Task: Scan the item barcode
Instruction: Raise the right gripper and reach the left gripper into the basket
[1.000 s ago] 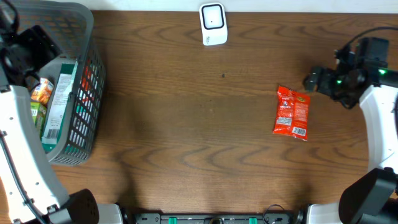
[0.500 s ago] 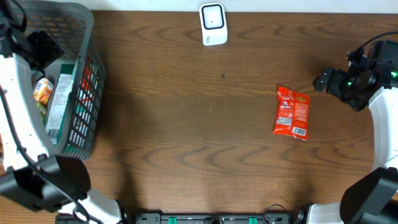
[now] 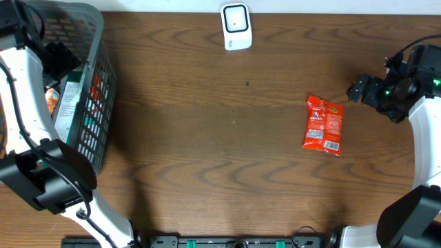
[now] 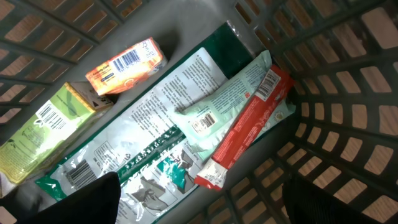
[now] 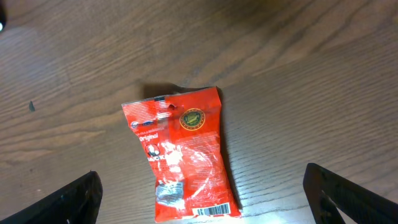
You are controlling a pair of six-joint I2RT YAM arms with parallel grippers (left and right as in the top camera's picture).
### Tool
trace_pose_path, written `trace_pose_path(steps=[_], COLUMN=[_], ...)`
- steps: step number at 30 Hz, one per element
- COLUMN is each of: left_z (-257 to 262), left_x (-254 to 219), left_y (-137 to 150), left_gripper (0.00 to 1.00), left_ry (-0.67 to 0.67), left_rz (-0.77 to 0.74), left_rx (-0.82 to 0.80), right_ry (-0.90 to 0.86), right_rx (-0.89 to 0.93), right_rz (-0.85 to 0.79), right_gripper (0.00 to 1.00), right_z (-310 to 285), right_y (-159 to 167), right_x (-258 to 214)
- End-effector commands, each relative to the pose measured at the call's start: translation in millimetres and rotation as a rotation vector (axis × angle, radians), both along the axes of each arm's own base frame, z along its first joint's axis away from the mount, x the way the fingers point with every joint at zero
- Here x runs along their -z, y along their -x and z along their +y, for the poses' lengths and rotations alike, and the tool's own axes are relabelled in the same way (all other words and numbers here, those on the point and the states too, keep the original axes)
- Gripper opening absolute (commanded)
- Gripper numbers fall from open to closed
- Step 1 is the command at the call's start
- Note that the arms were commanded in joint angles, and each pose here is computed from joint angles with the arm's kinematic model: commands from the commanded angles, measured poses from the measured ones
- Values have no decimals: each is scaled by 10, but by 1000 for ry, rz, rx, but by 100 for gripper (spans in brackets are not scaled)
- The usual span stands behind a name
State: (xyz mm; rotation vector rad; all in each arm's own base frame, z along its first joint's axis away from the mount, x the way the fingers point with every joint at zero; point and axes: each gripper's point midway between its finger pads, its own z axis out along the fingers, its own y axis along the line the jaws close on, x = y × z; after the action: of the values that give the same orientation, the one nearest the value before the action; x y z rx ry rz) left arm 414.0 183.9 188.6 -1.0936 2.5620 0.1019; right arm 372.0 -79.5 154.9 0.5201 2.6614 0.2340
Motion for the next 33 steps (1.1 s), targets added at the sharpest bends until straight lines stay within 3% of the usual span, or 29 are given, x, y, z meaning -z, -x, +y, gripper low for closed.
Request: trace_pose_path(steps=[1, 10, 24, 30, 33], left_z=[-29, -374, -438, -443, -438], left_x=[10, -16, 125, 335, 418], left_y=[-36, -178, -49, -40, -53], left_gripper=[84, 84, 88, 86, 80], left_ry=[16, 147, 151, 143, 136], left_rz=[-10, -80, -10, 40, 58], left_rx=[38, 265, 372, 480, 534], right_ry=[1, 1, 1, 1, 1], right_rx=[-5, -5, -5, -5, -5], right_rz=[-6, -6, -6, -6, -7], right_gripper=[99, 99, 99, 99, 99], right_z=[-20, -20, -20, -20, -20], right_y=[-16, -16, -16, -16, -16], right_x=[-21, -21, -21, -21, -21])
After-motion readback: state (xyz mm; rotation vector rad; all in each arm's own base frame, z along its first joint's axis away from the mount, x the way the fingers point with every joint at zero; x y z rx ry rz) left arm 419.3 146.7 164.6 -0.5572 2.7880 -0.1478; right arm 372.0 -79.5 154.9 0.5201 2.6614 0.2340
